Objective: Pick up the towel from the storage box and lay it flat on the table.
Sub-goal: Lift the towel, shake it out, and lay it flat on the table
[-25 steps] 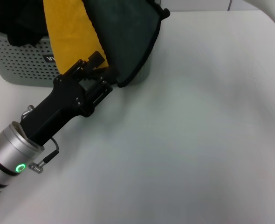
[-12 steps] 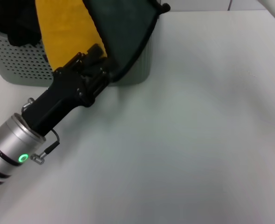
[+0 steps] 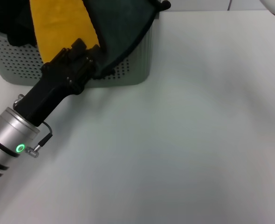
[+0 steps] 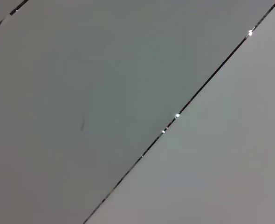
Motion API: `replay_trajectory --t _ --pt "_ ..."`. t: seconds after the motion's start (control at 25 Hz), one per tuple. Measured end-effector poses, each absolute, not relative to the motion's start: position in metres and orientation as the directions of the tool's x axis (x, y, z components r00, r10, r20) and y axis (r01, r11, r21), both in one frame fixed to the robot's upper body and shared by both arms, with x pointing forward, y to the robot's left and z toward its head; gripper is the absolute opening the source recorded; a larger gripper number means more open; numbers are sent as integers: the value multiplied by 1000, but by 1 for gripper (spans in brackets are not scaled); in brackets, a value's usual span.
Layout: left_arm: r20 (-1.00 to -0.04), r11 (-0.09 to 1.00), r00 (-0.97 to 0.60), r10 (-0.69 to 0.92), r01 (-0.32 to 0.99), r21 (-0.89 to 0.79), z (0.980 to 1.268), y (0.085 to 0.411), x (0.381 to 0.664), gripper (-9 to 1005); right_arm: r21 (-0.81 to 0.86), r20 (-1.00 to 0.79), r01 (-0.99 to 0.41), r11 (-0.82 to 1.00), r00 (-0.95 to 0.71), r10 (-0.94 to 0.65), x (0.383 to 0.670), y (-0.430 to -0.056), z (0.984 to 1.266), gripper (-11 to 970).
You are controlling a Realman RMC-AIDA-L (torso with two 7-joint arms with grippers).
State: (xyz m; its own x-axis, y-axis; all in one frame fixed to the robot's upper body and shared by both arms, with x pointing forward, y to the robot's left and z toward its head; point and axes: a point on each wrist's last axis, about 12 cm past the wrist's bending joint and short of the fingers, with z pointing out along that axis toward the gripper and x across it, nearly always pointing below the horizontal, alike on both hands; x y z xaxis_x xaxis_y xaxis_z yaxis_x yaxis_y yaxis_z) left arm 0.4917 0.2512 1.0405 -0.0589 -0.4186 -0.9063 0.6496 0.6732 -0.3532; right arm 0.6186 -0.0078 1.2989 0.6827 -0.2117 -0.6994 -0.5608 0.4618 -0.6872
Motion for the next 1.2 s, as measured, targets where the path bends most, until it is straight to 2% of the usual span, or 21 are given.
replay_trajectory --t 0.28,0.68,1.2 --pt "-903 662 -56 -427 661 -354 1042 250 491 579 -683 -704 -558 472 674 -221 621 -8 1300 20" --pt "-881 598 -10 -473 731 -329 1050 250 473 579 -684 -705 -559 469 672 -227 625 -3 1302 21" --pt "-906 639 -61 -418 690 -341 1047 242 499 579 -676 -713 -572 465 668 -214 628 5 1307 22"
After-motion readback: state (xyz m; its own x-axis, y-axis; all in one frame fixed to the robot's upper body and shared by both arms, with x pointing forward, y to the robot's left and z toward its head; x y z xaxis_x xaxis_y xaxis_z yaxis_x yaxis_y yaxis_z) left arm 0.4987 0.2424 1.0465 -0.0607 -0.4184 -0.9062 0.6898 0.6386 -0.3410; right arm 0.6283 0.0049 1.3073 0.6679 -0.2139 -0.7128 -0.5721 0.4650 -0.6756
